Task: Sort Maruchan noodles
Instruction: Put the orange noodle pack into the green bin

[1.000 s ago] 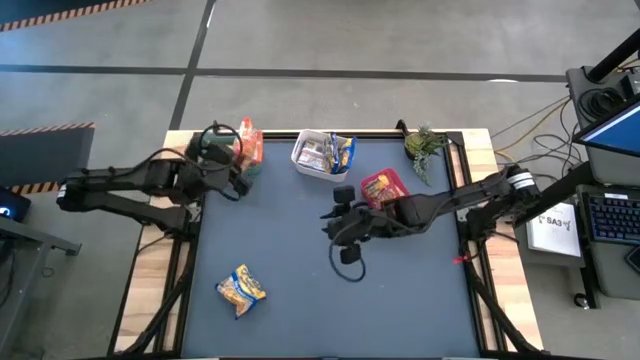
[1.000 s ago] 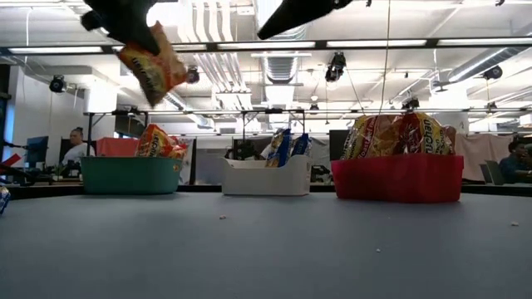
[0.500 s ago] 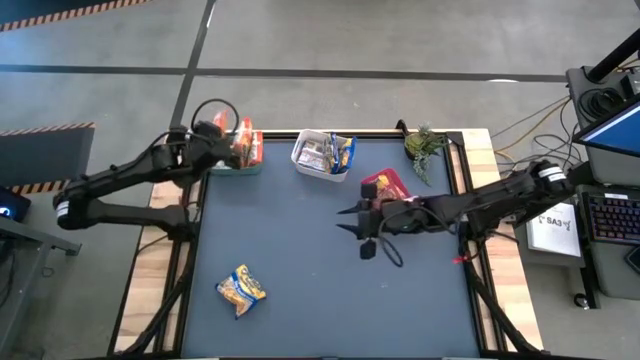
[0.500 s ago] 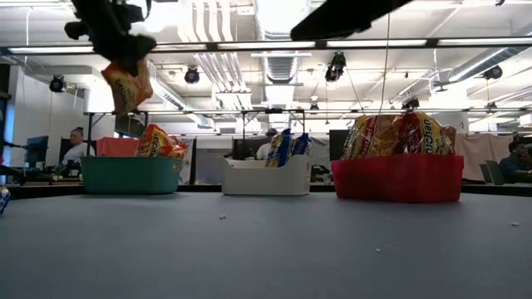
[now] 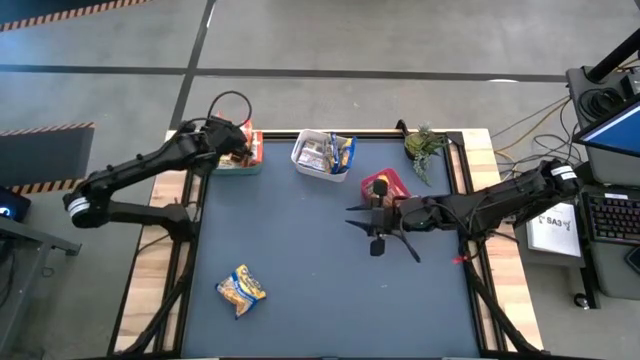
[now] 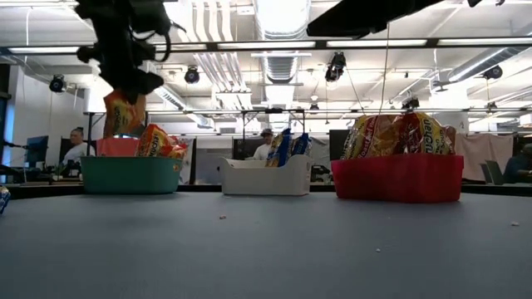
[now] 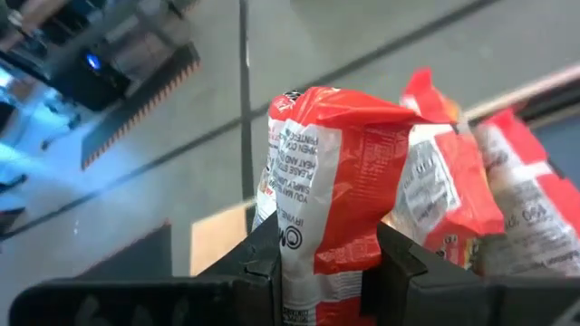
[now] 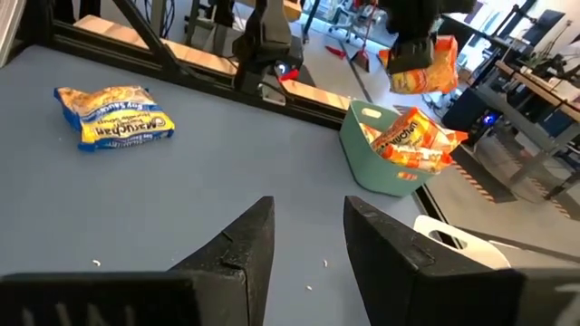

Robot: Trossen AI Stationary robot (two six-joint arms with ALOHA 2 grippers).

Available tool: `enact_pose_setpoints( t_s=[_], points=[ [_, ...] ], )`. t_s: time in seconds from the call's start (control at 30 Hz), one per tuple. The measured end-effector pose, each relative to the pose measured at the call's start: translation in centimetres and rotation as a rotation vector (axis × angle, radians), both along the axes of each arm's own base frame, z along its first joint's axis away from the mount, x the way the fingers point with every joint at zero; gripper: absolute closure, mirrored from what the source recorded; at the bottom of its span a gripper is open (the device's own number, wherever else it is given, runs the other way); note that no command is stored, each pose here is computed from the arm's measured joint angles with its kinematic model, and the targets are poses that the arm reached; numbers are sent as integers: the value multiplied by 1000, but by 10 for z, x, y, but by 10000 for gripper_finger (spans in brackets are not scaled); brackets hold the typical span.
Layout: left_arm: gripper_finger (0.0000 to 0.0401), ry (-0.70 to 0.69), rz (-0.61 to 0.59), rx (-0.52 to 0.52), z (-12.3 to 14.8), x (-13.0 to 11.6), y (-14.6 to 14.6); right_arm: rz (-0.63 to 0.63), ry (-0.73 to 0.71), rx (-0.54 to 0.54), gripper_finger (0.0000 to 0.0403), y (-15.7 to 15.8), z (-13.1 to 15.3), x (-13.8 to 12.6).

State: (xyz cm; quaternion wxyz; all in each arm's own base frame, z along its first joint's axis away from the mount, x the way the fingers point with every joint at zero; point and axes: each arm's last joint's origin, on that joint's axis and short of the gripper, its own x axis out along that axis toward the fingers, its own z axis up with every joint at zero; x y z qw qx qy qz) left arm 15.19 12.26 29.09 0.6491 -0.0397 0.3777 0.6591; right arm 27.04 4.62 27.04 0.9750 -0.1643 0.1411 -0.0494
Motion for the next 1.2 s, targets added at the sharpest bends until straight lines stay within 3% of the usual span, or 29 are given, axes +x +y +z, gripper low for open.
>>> enact_pose_setpoints(
  t_s=[0.17,0.47,0.6,1.03,1.2],
  points=[
    [325,-12,-38,-166,-18,11,13,1,8,-4,282,0,-2,1],
    [325,131,9,-249,-50,25,34,1,15,-6,282,0,-2,1],
    [318,191,35,-237,-59,28,38,1,15,-6,282,0,-2,1],
    [254,166,32,-220,-52,25,36,2,16,-10,282,0,-2,1],
    [241,102,-61,-278,-38,22,25,1,15,-8,282,0,-2,1]
  ],
)
